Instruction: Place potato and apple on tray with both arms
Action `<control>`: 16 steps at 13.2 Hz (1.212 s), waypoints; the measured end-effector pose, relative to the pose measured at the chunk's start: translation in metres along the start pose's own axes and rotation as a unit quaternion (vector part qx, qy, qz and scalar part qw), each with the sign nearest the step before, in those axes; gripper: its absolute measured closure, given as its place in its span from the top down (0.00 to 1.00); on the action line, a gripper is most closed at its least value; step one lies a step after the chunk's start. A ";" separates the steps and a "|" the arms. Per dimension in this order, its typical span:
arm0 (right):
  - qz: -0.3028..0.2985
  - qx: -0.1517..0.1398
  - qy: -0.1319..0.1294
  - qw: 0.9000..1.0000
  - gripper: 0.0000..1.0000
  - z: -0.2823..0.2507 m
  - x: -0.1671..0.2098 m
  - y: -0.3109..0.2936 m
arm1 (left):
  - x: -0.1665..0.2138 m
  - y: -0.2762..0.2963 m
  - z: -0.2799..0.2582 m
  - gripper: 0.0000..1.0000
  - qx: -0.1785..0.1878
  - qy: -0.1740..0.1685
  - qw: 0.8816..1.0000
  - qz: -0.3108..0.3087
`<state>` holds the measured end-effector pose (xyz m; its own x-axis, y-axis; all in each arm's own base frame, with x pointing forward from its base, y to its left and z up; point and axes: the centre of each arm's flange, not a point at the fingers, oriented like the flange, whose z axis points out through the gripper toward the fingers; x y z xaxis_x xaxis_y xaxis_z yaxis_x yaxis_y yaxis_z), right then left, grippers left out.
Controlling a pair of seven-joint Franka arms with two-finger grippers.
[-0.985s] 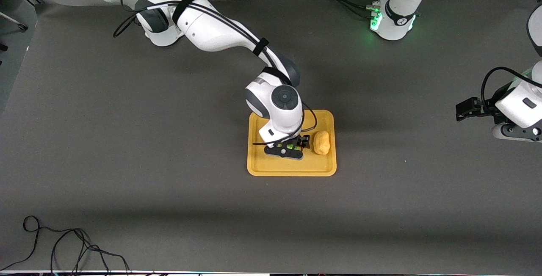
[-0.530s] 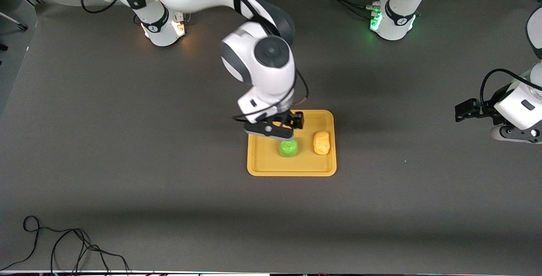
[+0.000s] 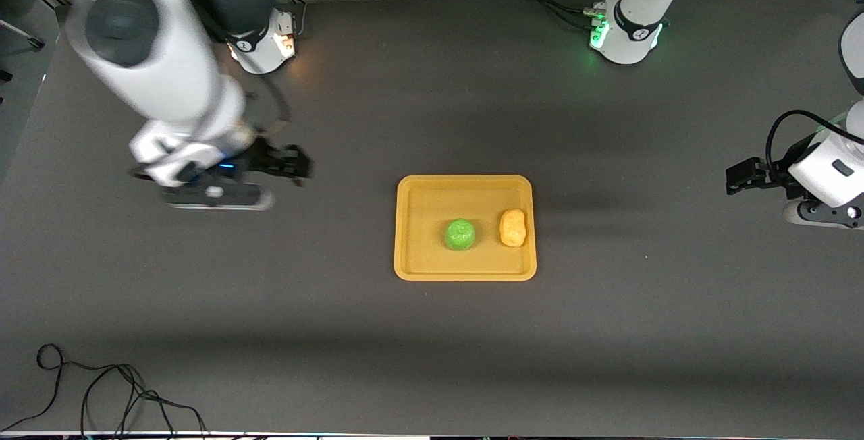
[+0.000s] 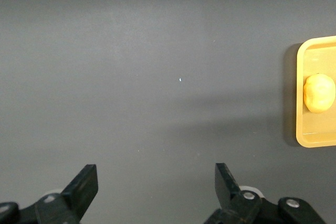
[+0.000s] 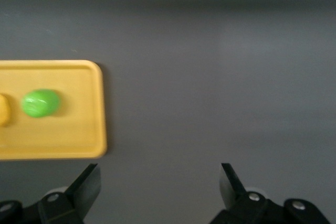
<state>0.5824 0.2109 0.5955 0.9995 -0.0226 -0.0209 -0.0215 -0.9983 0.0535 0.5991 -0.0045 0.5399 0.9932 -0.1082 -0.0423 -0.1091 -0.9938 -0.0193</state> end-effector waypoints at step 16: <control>-0.002 0.012 -0.011 1.000 1.00 -0.001 -0.017 0.234 | 0.001 -0.002 0.004 1.00 0.002 -0.001 1.000 -0.007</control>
<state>0.5607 -0.0225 0.6090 0.9989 -0.0187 -0.0437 -0.0175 -0.9994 0.0291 0.6003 -0.0022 0.5360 0.9946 -0.0938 -0.0436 -0.0949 -0.9952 -0.0238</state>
